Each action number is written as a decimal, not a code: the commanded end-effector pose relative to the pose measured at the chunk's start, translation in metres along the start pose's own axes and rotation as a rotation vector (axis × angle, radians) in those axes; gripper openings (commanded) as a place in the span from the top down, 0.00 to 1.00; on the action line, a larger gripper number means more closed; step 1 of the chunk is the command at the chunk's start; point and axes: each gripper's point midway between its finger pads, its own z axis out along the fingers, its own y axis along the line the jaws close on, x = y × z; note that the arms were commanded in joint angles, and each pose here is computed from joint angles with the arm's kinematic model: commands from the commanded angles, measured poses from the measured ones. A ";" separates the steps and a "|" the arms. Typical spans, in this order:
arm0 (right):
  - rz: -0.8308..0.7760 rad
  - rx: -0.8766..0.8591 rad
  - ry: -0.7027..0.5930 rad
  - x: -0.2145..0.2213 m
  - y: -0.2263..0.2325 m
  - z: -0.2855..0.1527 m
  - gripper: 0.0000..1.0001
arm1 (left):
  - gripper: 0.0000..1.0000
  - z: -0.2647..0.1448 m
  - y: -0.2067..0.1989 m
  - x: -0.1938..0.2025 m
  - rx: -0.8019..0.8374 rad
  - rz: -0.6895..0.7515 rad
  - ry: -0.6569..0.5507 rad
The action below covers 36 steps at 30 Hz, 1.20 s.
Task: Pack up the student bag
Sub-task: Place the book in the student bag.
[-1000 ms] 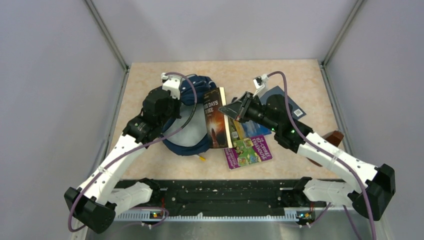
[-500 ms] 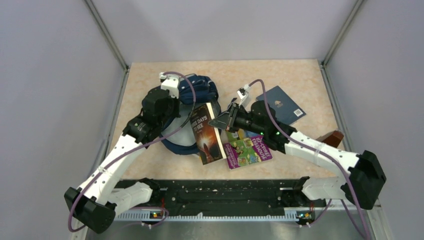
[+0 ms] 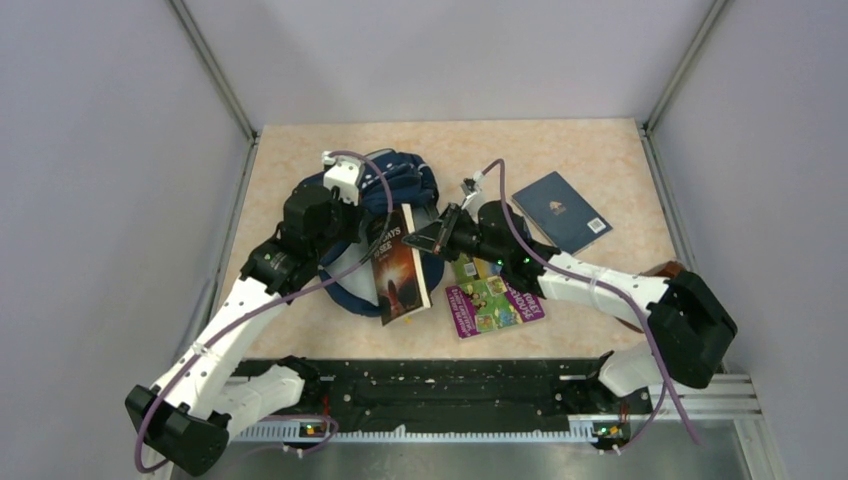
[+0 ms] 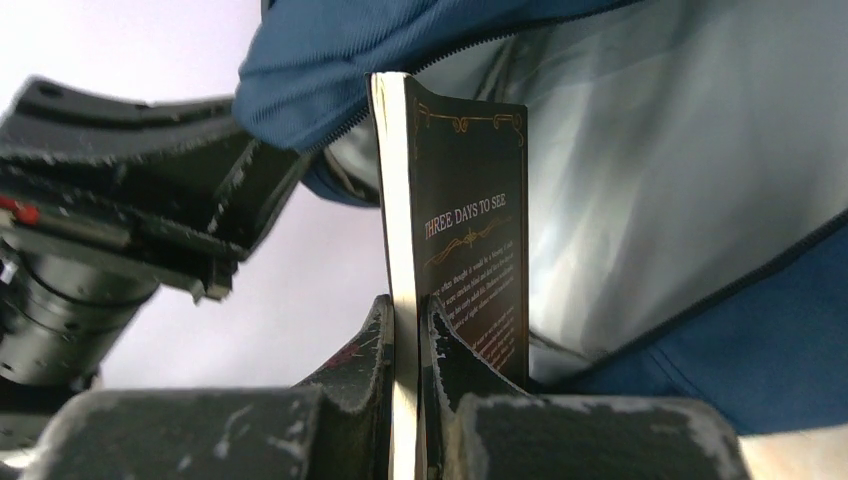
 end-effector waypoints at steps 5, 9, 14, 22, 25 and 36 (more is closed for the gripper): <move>0.167 -0.208 -0.277 -0.066 0.051 0.003 1.00 | 1.00 -0.017 -0.011 -0.067 0.068 -0.031 -0.252; 0.245 -0.191 -0.358 -0.080 0.039 0.009 1.00 | 1.00 -0.017 -0.012 -0.067 0.073 -0.033 -0.253; 0.313 -0.150 -0.450 -0.092 0.015 0.016 1.00 | 1.00 -0.016 -0.013 -0.067 0.076 -0.044 -0.251; 0.345 -0.151 -0.595 -0.116 0.002 0.022 1.00 | 1.00 -0.017 -0.015 -0.068 0.085 -0.051 -0.256; 0.365 -0.180 -0.603 -0.120 0.005 0.031 1.00 | 1.00 -0.017 -0.016 -0.068 0.092 -0.057 -0.254; 0.397 -0.206 -0.677 -0.146 0.001 0.068 1.00 | 1.00 -0.024 -0.016 -0.073 0.092 -0.085 -0.269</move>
